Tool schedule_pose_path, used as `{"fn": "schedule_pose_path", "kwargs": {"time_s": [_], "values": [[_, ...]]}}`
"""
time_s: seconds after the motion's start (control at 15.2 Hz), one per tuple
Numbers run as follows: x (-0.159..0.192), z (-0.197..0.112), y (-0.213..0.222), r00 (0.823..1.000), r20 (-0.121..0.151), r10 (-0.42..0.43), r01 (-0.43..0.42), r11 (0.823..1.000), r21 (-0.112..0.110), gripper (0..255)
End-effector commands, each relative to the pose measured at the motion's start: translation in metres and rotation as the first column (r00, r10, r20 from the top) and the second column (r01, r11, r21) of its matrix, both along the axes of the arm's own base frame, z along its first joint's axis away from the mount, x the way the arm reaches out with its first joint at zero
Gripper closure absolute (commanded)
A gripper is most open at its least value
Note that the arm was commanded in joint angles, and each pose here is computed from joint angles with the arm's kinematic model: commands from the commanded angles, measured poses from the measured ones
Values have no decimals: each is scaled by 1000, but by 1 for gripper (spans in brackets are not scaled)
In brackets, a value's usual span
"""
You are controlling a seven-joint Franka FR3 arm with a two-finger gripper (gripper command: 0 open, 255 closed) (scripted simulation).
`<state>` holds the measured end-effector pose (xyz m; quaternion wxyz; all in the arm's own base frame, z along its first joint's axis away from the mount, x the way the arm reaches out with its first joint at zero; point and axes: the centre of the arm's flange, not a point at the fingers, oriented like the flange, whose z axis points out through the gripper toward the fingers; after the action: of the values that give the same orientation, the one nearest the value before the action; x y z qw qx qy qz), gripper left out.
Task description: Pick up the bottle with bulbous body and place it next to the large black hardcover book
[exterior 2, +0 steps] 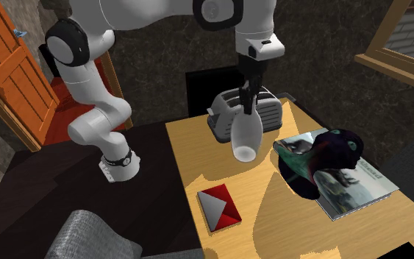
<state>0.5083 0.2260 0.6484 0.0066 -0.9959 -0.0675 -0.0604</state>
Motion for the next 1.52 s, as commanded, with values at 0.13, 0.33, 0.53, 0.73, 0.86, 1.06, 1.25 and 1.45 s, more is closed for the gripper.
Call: {"fn": "schedule_pose_path", "kwargs": {"time_s": [0.13, 0.33, 0.53, 0.73, 0.86, 1.06, 1.25, 1.45], "values": [[47, -24, 1, 1000, 1, 0, 0, 1000, 0, 255], [83, -43, 2, 1000, 1, 0, 0, 1000, 0, 255], [118, -61, 3, 1000, 1, 0, 0, 1000, 0, 255], [153, -79, 4, 1000, 1, 0, 0, 1000, 0, 255], [176, -91, 5, 1000, 1, 0, 0, 1000, 0, 255], [187, -107, 5, 1000, 1, 0, 0, 1000, 0, 255], [187, -123, 5, 1000, 1, 0, 0, 1000, 0, 255], [187, -139, 5, 1000, 1, 0, 0, 1000, 0, 255]]}}
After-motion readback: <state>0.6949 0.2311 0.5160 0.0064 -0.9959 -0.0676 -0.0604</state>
